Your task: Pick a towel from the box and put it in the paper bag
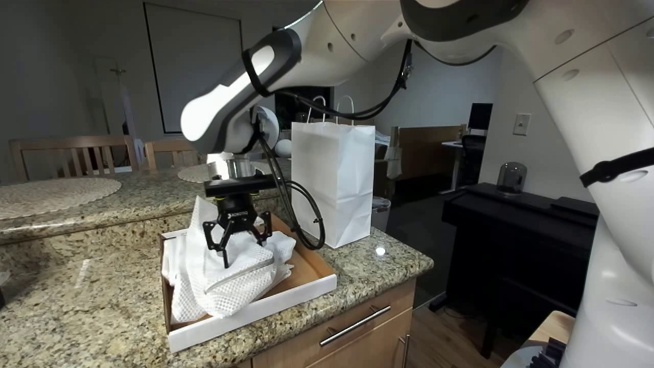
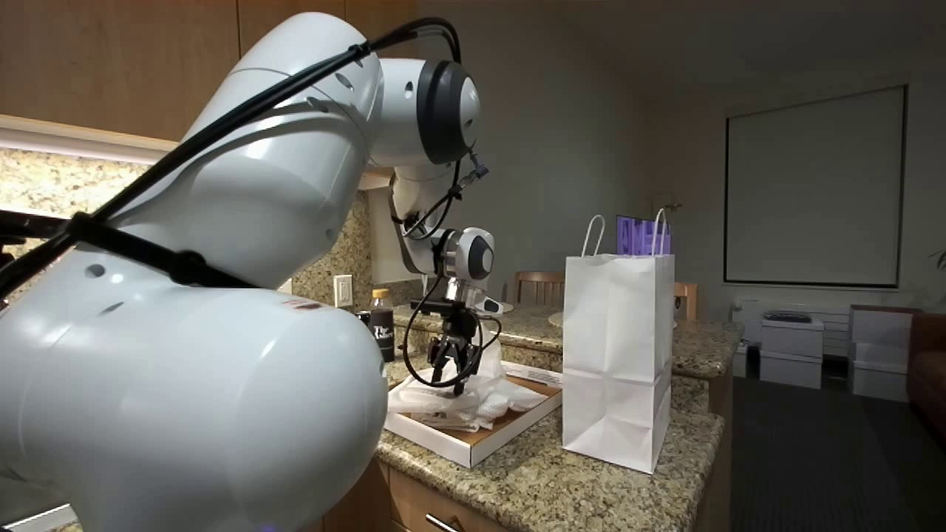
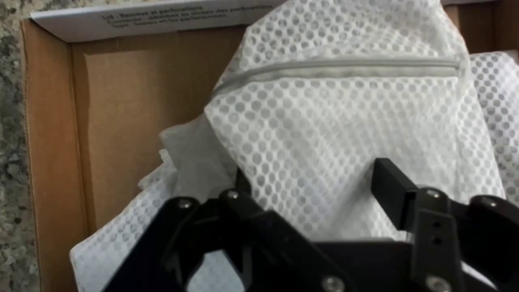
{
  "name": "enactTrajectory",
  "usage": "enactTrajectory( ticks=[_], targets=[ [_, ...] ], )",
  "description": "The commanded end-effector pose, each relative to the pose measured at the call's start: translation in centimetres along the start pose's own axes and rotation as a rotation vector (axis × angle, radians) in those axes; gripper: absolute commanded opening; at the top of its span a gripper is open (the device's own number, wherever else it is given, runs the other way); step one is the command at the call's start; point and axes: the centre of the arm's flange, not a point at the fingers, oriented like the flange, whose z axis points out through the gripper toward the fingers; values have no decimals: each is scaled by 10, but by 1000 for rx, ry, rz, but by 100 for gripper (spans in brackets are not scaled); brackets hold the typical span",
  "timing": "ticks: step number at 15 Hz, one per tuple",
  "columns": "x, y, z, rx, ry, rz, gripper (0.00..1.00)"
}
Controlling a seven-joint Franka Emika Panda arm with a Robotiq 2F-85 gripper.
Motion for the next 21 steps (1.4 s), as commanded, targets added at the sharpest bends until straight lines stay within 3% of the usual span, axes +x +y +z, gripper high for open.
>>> enactTrajectory(
  ticks=[1,6,7,10,15,21],
  targets=[
    [-1,0,-13,35,-15,-39,46],
    [4,-1,-27,99,-146,-178,15],
    [4,-1,-29,109,-173,-207,13],
    [6,6,-39,142,-241,-291,8],
    [6,14,-64,137,-289,-395,13],
    [-40,-4,-153,73,-166,-505,11]
  ],
)
